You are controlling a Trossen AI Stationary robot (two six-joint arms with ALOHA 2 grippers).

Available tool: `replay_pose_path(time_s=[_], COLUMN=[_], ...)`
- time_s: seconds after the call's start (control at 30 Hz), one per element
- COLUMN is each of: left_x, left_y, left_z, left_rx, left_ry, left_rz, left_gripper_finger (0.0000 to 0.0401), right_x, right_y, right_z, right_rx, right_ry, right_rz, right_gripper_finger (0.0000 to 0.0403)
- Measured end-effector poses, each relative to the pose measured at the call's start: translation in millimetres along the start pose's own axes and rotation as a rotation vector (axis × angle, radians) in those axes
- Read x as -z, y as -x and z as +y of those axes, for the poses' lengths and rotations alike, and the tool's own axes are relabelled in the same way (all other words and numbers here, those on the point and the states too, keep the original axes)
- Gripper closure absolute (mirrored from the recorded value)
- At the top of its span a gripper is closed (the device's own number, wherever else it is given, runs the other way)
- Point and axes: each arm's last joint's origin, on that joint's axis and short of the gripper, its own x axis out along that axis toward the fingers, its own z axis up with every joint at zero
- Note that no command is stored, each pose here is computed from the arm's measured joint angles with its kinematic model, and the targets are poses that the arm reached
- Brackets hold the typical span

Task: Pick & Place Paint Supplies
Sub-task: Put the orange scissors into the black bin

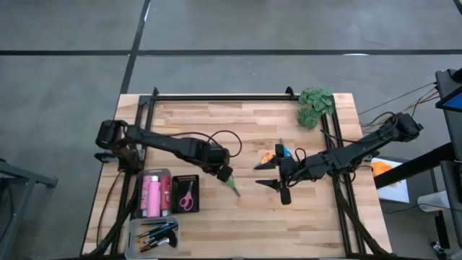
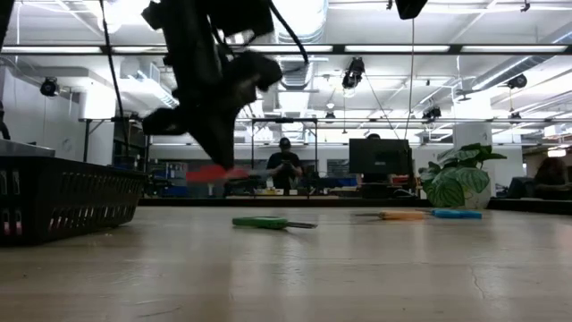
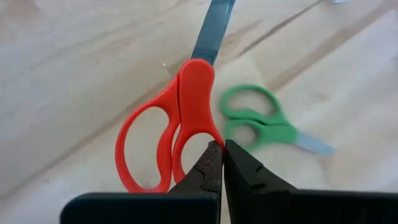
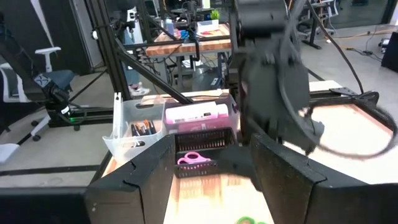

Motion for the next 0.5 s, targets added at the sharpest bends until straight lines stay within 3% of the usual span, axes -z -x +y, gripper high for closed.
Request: replay_pose_path(time_s=[0.5], left_x=[44], left_y=[77], left_z=[1], left_rx=[0.097], left_ry=[0.094], left_rz=[-0.030], left_gripper_finger=[0.0401], right_x=[0], right_y=[0], right_z=[0], right_rx=[0.000], right_ry=[0.000], right_rz=[0.000], right_gripper_finger=[0.0194])
